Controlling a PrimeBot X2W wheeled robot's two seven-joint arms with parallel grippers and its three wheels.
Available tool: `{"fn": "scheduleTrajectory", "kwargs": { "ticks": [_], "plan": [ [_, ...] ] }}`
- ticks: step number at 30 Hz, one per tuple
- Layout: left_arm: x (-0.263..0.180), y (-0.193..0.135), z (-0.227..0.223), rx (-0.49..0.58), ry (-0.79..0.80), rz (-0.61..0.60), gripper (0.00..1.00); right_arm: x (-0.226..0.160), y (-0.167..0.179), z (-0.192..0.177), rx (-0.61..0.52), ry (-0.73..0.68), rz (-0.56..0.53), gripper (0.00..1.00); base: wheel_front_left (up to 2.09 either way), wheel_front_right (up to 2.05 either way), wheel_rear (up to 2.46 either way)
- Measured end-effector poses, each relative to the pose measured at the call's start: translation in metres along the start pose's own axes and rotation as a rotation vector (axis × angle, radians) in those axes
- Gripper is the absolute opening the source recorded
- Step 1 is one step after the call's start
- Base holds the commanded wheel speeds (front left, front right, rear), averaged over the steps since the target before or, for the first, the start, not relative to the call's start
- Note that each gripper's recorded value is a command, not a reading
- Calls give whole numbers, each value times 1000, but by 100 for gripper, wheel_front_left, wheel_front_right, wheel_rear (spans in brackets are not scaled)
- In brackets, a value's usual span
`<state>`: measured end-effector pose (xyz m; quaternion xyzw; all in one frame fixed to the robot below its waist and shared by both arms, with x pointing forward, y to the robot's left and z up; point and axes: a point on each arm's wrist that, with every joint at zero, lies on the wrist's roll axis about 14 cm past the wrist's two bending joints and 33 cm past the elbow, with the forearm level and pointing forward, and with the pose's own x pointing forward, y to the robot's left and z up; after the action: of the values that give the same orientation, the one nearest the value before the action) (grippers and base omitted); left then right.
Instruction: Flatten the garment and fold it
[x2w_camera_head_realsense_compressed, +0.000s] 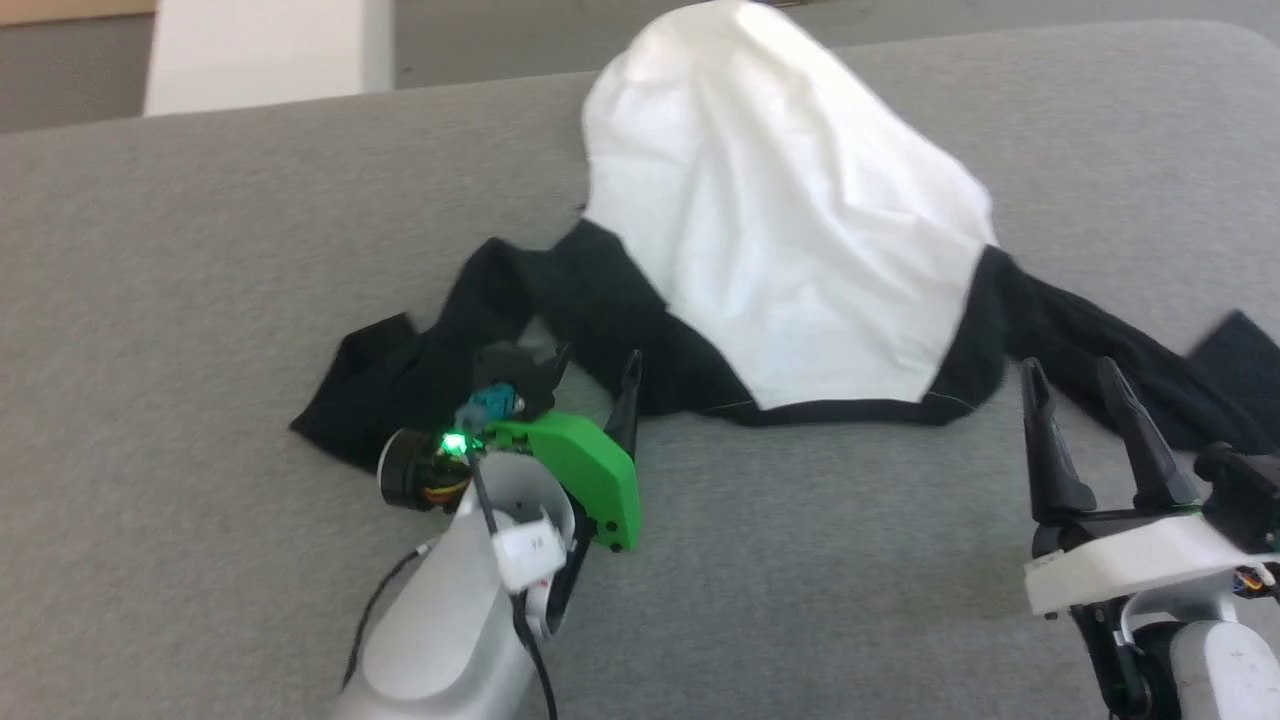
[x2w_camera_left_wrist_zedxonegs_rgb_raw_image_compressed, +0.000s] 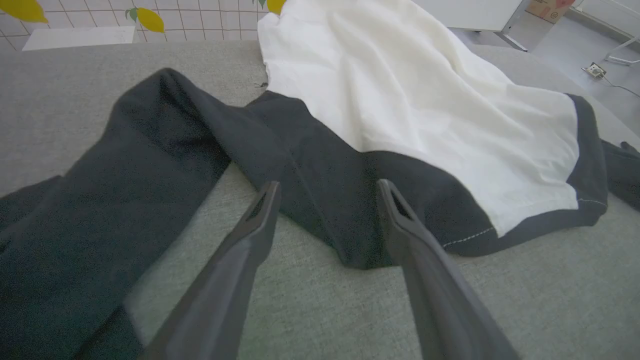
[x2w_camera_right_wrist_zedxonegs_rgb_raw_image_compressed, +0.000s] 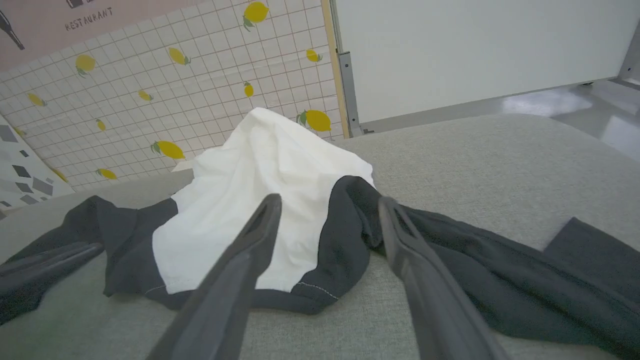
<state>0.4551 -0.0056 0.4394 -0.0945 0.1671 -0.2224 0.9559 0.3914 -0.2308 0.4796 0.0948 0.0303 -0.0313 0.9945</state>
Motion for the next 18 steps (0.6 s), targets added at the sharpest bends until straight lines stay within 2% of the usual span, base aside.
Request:
{"fn": "scheduleTrajectory", "kwargs": {
  "ticks": [6, 10, 18],
  "plan": [
    [21, 5, -12, 98, 135, 65, 100, -16, -15, 12, 4, -31, -60, 100, 0, 0, 0],
    [24, 26, -25, 185, 223, 158, 100, -22, -22, 15, 3, -39, -86, 100, 0, 0, 0],
    [22, 63, -21, 197, 241, 273, 100, -21, -20, 12, 13, -28, -84, 100, 0, 0, 0]
  ]
}}
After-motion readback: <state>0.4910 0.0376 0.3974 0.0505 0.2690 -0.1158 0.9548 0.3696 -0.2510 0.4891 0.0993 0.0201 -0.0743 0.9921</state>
